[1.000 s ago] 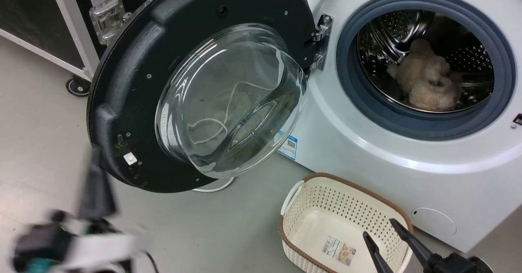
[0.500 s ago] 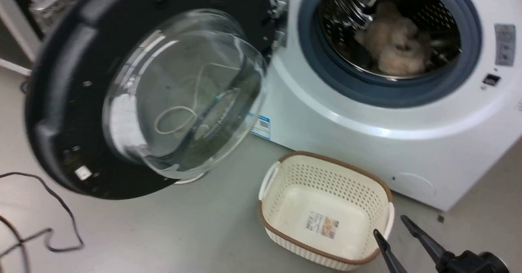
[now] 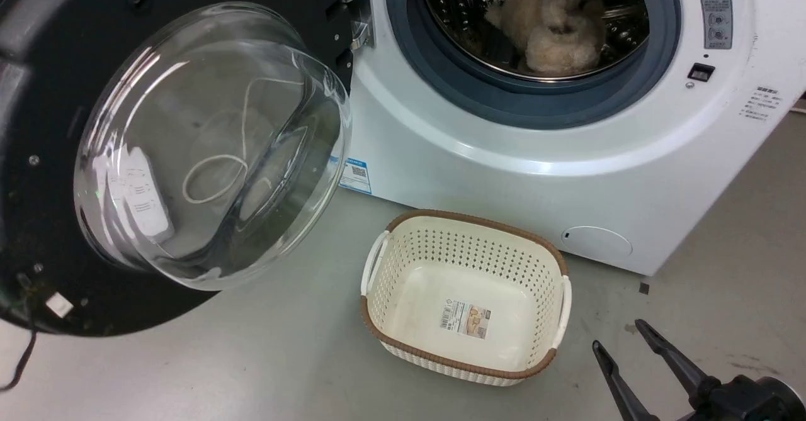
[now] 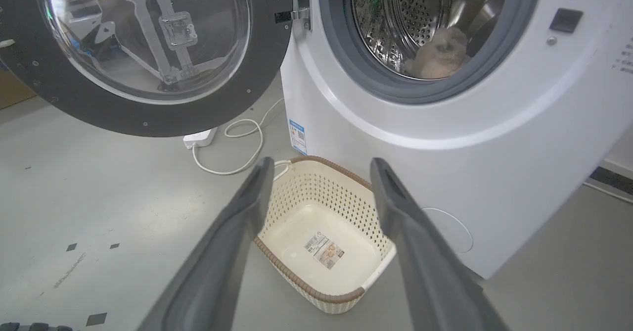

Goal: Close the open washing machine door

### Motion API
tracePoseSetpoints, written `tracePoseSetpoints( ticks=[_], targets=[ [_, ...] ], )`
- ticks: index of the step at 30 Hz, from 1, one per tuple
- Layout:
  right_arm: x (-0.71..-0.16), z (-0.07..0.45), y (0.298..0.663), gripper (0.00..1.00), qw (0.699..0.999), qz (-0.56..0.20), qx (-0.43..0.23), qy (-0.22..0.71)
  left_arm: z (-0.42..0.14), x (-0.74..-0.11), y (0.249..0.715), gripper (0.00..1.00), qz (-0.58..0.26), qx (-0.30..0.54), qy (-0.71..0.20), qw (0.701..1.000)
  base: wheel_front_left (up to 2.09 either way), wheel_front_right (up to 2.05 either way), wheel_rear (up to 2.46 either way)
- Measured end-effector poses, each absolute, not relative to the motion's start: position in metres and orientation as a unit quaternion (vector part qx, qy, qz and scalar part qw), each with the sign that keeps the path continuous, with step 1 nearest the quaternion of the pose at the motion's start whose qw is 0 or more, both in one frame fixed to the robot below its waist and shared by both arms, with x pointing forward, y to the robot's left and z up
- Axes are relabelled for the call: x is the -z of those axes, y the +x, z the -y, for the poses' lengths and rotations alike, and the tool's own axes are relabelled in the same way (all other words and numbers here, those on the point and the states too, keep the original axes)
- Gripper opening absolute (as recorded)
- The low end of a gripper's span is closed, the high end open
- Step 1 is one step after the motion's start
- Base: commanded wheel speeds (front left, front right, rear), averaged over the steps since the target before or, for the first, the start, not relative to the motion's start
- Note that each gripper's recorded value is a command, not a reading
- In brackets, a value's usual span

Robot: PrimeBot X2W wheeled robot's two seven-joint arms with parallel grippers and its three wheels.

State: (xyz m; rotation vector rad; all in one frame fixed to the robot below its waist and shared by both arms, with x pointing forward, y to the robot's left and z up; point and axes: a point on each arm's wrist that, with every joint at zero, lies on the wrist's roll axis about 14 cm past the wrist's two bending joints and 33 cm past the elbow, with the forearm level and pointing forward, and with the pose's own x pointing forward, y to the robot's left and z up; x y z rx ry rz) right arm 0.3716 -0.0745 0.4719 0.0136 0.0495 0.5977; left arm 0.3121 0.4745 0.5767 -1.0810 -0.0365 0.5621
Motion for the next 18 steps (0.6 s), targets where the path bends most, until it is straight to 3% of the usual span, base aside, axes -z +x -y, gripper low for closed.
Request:
tracePoseSetpoints(
  ticks=[18],
  targets=[
    [-0.5,0.094,0.362,1.0,0.97,0.018,-0.241,0.004,-0.365,-0.554,0.287,0.0,-0.064,-0.075,-0.555,0.826,0.0,0.0,0.0]
  ],
)
